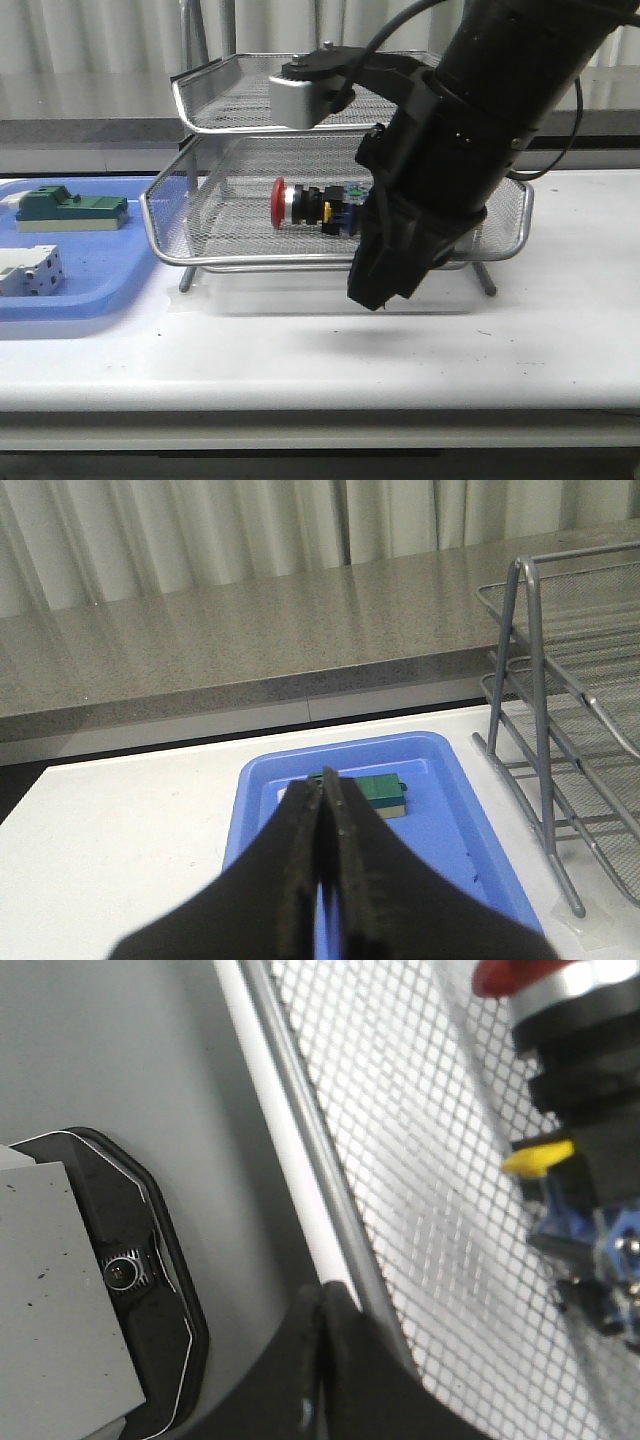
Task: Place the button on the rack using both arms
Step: 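Push the middle tray back into the rack with the right gripper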
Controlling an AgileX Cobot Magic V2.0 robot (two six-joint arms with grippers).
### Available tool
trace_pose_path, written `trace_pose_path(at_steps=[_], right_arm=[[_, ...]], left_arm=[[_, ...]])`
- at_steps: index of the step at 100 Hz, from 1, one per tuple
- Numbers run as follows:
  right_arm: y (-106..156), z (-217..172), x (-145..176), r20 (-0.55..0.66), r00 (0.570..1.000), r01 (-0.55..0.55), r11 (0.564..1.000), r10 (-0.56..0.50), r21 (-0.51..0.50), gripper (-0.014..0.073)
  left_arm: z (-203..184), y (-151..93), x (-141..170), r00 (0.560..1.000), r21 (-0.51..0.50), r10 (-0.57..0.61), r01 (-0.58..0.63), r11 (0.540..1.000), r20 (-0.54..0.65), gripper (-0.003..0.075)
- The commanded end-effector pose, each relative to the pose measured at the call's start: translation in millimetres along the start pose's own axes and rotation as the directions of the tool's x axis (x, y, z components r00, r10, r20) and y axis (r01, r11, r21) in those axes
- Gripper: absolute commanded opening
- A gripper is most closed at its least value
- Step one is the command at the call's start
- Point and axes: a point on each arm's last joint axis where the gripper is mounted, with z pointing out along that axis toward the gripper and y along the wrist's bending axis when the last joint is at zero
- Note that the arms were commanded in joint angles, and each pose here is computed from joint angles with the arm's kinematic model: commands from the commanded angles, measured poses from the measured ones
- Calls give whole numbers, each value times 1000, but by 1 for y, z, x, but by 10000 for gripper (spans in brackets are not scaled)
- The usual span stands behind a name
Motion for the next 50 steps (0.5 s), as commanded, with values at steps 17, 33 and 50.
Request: trace_pose_path(at_steps=[17, 33, 50], right_arm=[[-56, -18, -24, 96, 995, -18, 988, 3, 156, -69], [-76, -21, -31, 105, 994, -35, 984, 17, 176, -69], [-78, -26, -33, 91, 996, -38, 988, 24, 152, -69]], left_arm=[[-1, 3, -16, 994, -19, -20, 23, 1000, 103, -20], [-1, 3, -16, 994, -19, -20, 23, 1000, 103, -20], [-1, 3, -16, 994, -19, -20, 23, 1000, 103, -20]])
